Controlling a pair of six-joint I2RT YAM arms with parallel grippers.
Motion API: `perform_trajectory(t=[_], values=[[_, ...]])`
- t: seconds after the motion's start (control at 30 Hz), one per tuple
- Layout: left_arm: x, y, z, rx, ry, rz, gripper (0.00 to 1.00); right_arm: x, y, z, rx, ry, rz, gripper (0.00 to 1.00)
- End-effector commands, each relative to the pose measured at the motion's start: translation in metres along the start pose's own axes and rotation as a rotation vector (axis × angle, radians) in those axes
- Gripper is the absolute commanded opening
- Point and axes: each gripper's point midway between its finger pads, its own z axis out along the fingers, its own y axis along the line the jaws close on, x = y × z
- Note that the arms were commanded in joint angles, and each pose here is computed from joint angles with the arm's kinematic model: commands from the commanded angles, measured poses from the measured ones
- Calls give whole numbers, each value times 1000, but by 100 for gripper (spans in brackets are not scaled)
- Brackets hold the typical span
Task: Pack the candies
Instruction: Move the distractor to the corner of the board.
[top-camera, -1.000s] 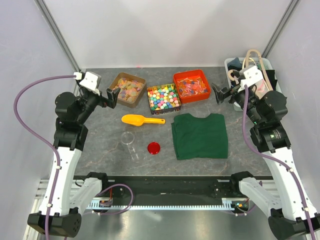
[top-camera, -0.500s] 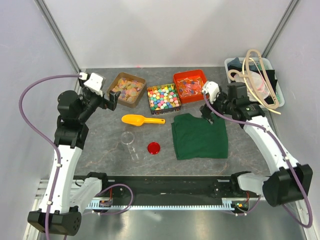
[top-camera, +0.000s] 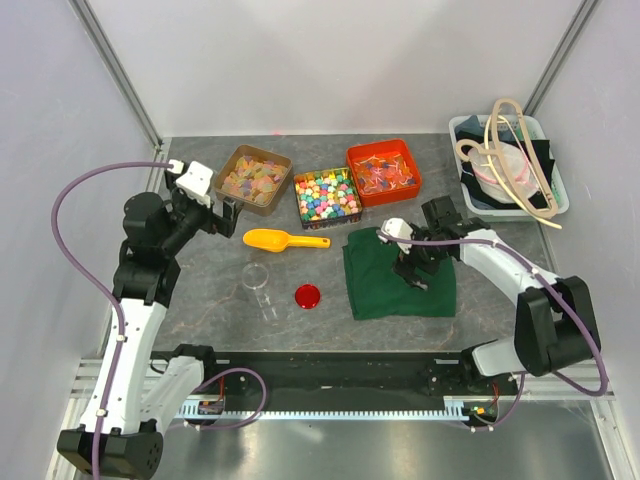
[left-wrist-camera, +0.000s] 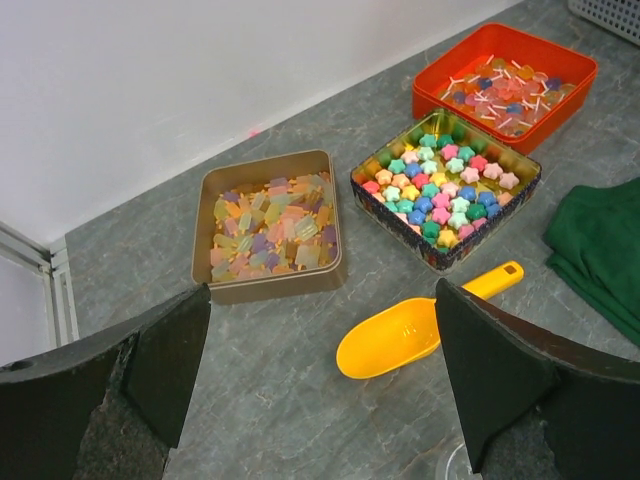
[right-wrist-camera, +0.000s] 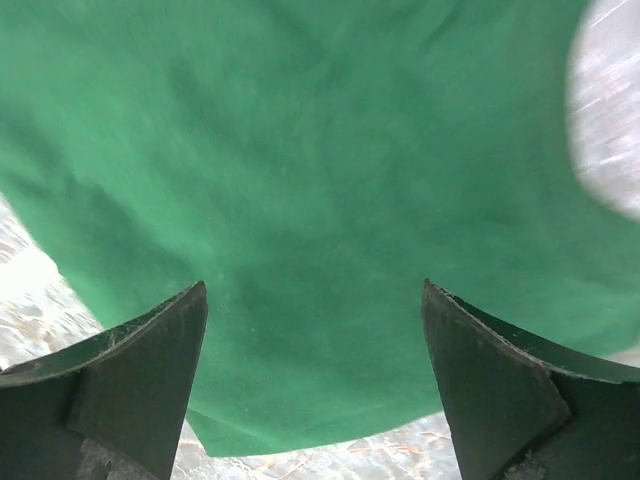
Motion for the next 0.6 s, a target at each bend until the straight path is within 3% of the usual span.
perform_trajectory(t=[0.0, 0.3, 0.5, 0.57], values=[[2, 1, -3, -4, -1, 28, 100, 29, -3, 18, 1, 105, -46, 93], [2, 1, -5, -8, -2, 27, 99, 104, 2, 40, 31, 351, -71, 87], [5, 1, -4, -11, 4, 27, 100, 147, 9, 35, 2, 454, -63, 85], [6, 2, -4, -13, 6, 28, 99, 151, 8, 30, -9, 433, -33, 79]])
